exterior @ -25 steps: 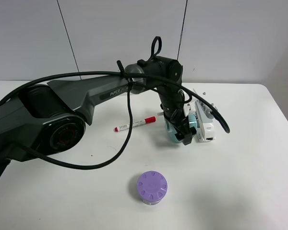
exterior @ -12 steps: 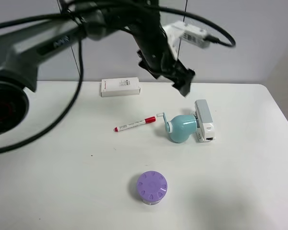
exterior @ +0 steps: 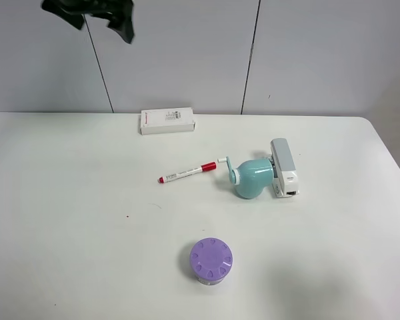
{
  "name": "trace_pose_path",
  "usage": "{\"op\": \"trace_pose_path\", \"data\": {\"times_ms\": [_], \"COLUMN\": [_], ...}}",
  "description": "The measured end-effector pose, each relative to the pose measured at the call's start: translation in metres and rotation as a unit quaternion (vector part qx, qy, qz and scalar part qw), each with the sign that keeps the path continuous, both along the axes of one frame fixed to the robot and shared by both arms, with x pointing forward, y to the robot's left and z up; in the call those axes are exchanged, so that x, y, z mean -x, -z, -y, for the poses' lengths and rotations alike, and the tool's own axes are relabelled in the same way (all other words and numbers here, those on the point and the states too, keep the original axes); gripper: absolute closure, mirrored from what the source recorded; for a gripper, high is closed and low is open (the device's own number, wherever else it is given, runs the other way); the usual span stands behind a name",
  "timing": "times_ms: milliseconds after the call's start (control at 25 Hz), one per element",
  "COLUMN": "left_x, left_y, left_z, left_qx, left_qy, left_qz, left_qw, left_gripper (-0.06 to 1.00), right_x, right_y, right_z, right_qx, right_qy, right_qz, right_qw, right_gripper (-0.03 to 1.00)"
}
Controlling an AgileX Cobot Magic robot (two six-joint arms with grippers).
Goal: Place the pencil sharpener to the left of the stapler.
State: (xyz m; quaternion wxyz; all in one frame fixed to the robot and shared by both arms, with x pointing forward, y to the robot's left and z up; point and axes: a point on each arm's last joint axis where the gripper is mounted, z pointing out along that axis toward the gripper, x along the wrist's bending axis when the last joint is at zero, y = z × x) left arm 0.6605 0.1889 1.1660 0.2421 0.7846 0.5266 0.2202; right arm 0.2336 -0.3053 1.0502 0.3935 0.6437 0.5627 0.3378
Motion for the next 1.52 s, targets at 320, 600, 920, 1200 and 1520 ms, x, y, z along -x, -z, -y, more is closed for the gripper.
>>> {"op": "trace_pose_path", "data": {"times_ms": [320,600,920,1200,1520], "left_x": [0.040,0.147,0.285,0.376,0.429], "left_y": [0.003,0.010,0.017,0.042,0.084], "left_z": [-0.093,-0.133,-0.133,-0.117,-0.107], "left_qx": [-0.022,-0.019,-0.006,0.023,0.039], "left_qy": [-0.083,-0.140,-0.185,-0.181,-0.172], "left_qz": [-0.032,0.008,0.115,0.216,0.291], "left_qw": [0.996,0.990,0.976,0.959,0.940], "left_gripper": [-0.04,-0.04,-0.04,-0.04,-0.04], "right_x": [0.000,0.000,0.000,0.000,0.000], "right_y": [0.000,0.000,0.000,0.000,0.000], "right_z": [0.000,0.000,0.000,0.000,0.000], "right_qx": [0.000,0.000,0.000,0.000,0.000], "right_qy": [0.000,0.000,0.000,0.000,0.000], "right_qz": [0.000,0.000,0.000,0.000,0.000], "right_qw": [1.000,1.000,1.000,1.000,1.000], "right_gripper": [-0.02,-0.02,-0.02,-0.02,-0.02]}}
